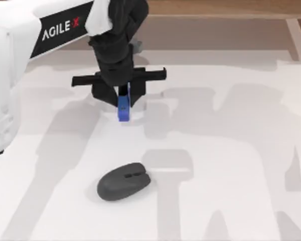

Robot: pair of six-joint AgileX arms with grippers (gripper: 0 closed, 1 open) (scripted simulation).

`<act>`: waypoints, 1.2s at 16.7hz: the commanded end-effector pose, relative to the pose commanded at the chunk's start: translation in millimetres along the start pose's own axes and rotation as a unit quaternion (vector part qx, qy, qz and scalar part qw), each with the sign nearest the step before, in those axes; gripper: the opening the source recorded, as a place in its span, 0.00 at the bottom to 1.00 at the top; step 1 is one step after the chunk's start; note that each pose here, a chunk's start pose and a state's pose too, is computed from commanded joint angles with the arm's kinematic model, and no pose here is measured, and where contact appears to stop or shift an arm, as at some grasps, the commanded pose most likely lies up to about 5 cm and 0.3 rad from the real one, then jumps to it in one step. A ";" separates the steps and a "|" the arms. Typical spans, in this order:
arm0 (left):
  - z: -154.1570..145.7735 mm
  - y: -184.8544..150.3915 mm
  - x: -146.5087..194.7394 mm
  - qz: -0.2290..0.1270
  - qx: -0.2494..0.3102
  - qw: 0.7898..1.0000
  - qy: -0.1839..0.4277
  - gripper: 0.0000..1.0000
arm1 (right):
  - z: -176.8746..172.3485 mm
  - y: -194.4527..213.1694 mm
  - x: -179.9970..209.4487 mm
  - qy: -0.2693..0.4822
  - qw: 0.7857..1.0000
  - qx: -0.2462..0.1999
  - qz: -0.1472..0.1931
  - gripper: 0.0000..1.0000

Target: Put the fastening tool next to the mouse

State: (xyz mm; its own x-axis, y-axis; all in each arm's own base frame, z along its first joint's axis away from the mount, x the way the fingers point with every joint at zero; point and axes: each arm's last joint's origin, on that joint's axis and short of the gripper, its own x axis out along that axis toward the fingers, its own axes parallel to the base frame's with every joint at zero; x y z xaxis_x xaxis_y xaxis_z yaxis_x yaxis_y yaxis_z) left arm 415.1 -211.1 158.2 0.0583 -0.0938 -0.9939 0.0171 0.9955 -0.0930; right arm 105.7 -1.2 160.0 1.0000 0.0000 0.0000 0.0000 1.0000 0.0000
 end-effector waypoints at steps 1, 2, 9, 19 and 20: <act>-0.3 -0.8 0.3 -0.002 0.000 1.000 0.001 0.00 | 0.0 0.0 0.0 0.000 1.000 0.000 0.000 1.00; -0.7 -1.6 1.0 -0.005 -0.001 1.000 0.003 0.00 | 0.0 0.0 0.0 0.000 1.000 0.000 0.000 1.00; -7.8 -5.4 12.5 -0.031 -0.008 0.998 0.045 0.00 | 0.0 0.0 0.0 0.000 1.000 0.000 0.000 1.00; -2.2 -2.7 11.4 -0.024 0.000 1.000 0.008 0.00 | 0.0 0.0 0.0 0.000 1.000 0.000 0.000 1.00; -1.0 -2.0 13.4 -0.018 0.002 1.000 0.002 0.00 | 0.0 0.0 0.0 0.000 1.000 0.000 0.000 1.00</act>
State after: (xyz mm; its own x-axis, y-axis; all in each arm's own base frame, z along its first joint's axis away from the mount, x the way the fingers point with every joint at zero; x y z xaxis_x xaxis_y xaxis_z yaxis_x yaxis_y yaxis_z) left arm 414.9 -214.4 145.0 0.0539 -0.1286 -0.9902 0.0229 0.9916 -0.1276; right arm 105.7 -1.2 160.0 1.0000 0.0000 0.0000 0.0000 1.0000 0.0000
